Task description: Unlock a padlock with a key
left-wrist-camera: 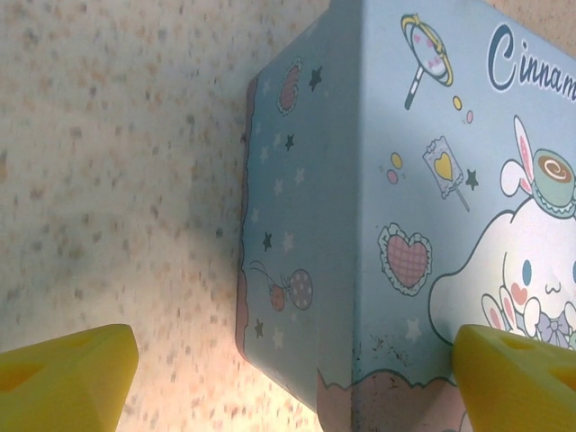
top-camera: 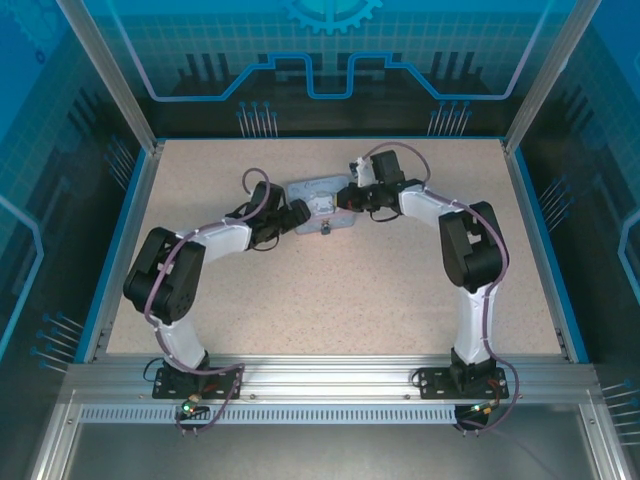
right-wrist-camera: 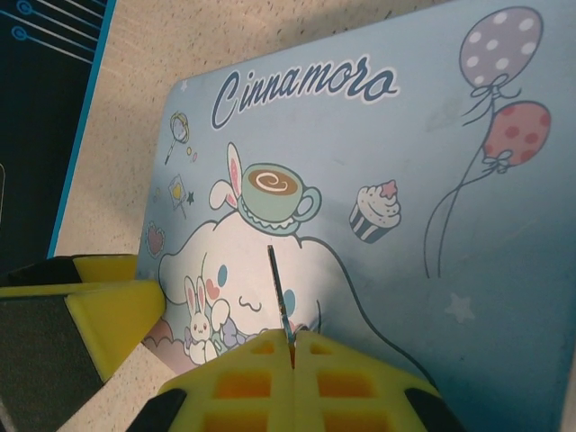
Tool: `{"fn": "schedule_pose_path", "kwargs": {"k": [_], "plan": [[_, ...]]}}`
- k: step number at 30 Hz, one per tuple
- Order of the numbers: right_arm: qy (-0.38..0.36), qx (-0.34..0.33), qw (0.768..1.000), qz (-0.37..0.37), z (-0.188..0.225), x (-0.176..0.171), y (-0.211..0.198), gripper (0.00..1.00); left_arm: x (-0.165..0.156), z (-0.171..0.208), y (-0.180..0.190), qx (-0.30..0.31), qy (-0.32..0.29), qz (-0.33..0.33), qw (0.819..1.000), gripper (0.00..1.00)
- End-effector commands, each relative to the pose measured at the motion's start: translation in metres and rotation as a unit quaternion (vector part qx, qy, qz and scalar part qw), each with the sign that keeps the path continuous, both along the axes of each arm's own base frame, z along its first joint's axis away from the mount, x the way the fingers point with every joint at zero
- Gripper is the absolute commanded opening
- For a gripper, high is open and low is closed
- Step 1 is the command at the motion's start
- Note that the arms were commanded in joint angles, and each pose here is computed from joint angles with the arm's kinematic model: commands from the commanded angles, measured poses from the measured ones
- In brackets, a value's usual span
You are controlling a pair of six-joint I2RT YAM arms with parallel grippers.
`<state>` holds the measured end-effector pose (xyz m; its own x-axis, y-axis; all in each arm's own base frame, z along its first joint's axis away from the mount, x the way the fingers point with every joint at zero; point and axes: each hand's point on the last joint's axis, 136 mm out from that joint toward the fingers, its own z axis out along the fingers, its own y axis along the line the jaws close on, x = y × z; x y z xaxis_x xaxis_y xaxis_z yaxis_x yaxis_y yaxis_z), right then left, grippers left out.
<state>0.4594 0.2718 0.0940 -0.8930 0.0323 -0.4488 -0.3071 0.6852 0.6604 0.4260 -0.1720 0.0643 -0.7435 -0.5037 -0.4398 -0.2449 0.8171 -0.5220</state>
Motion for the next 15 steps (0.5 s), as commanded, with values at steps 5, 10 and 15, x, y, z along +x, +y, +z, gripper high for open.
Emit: {"fn": "schedule_pose_path", "kwargs": {"k": [5, 10, 15], "plan": [[0.105, -0.048, 0.993, 0.029, -0.050, -0.085, 0.005, 0.00, -0.093, -0.056, 0.008, 0.048, 0.119, -0.005, 0.992, 0.91], [0.113, -0.051, 0.992, 0.030, -0.052, -0.111, 0.007, 0.00, -0.116, -0.062, 0.014, 0.042, 0.130, 0.009, 0.991, 0.91], [0.115, -0.056, 0.991, 0.041, -0.054, -0.132, 0.012, 0.00, -0.126, -0.054, 0.020, 0.043, 0.122, 0.014, 0.991, 0.91]]}}
